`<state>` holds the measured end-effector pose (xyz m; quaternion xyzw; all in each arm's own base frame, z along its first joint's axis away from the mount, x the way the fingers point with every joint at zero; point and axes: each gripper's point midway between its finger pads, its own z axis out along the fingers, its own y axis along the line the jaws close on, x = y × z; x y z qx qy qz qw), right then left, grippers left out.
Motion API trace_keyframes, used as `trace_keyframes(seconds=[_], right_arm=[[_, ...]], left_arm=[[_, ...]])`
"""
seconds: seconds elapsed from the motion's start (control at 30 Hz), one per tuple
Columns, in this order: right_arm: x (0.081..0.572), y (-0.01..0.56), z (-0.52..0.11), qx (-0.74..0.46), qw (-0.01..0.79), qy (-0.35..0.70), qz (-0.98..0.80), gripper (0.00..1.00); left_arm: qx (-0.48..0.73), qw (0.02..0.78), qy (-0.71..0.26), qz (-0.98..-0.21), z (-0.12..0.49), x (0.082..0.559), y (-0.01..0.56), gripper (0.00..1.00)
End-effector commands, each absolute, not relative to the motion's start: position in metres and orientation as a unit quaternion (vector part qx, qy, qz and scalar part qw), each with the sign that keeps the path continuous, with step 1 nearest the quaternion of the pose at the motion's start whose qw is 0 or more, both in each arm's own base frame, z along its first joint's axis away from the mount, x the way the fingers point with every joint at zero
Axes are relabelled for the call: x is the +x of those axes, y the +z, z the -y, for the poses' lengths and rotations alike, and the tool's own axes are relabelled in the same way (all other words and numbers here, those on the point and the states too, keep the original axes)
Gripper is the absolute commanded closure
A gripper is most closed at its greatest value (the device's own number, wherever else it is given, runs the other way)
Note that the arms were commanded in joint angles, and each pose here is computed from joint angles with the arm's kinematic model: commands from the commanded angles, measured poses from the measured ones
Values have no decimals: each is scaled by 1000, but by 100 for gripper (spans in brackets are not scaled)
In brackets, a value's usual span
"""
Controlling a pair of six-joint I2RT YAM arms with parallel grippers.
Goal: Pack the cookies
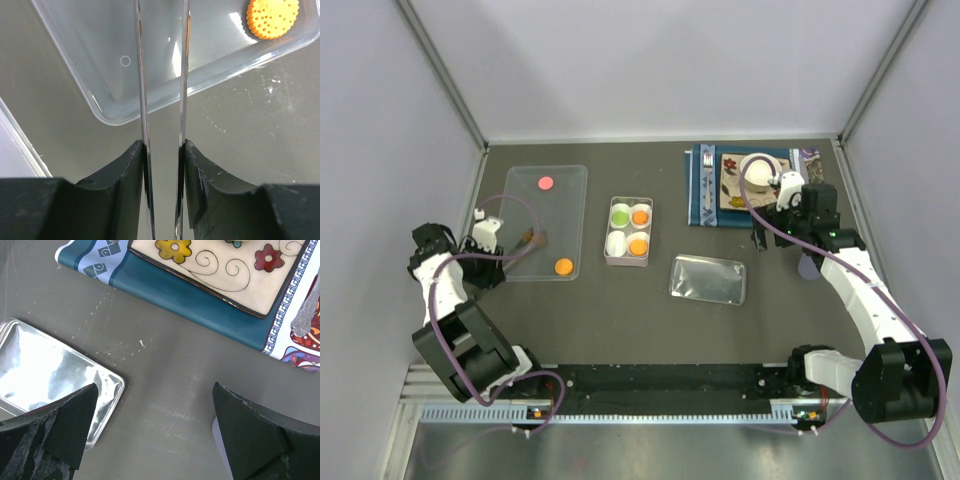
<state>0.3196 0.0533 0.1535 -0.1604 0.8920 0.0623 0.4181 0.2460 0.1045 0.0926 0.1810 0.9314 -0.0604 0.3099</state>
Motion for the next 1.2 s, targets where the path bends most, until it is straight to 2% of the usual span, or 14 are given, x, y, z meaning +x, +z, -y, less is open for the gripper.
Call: trace_keyframes(seconds=[0.0,0.17,0.47,1.03,1.17], right_arm=[[330,181,-61,-173,450,66,-874,1],[330,181,-61,-173,450,66,-874,1],[330,180,-61,-172,449,66,-874,1],[331,179,-62,-173,448,67,-875,1],[331,178,-62,-173,447,67,-875,1]], left_arm=[[195,327,-82,-921,-95,247,105,95],[196,339,-85,-916,-90,247,113,100],[197,365,-126,-901,-70,247,135,100],[225,431,-141,-862,-31,247,189,100],[230,427,-159,-860,-14,245,193,100]])
